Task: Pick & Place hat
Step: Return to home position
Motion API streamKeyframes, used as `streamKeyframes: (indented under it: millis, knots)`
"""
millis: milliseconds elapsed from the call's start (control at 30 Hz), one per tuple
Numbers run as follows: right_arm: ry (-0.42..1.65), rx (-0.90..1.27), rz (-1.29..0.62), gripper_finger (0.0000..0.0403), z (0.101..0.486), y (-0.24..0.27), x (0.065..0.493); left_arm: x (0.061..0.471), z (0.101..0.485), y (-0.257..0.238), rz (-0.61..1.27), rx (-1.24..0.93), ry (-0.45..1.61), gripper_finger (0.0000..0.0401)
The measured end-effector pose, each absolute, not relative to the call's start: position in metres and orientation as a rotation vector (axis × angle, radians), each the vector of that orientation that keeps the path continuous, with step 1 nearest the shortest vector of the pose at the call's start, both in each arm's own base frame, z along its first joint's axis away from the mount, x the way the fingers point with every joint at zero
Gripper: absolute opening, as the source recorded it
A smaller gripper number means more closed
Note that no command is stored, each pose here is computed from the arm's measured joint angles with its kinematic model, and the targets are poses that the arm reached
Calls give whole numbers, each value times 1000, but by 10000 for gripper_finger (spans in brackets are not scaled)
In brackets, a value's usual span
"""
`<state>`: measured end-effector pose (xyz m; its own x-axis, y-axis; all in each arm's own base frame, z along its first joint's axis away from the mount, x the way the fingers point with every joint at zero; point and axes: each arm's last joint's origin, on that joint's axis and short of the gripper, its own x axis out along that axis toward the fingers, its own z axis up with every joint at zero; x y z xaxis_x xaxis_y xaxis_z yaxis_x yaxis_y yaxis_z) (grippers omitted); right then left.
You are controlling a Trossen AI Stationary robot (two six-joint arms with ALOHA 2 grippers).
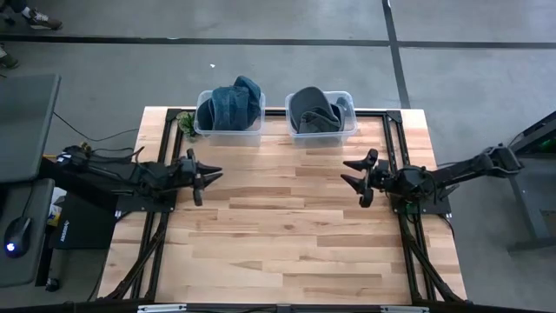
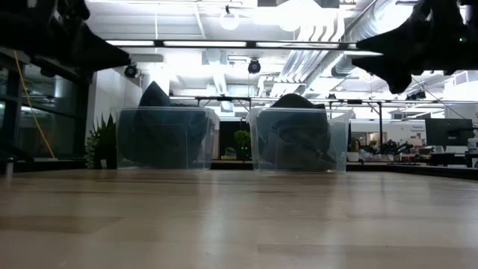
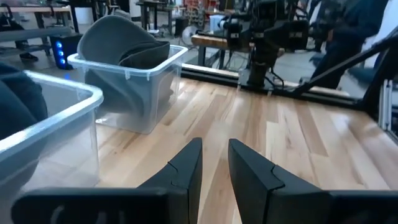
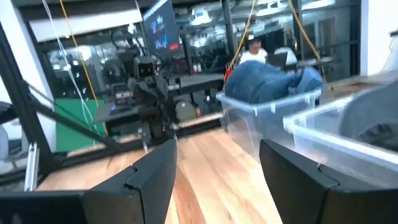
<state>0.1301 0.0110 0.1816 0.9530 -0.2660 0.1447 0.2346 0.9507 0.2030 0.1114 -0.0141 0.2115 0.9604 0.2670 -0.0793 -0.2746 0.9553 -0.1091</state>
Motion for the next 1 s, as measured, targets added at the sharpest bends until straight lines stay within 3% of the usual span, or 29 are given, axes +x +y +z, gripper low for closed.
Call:
streamKeyframes:
  millis: [400,1000]
  knots:
    - [-100,150,-223,224,178,11,126,99,173,-12,247,-194,-14,74]
    - [118,139,-188,224,156,13,126,98,170,-15,94,-194,-10,74]
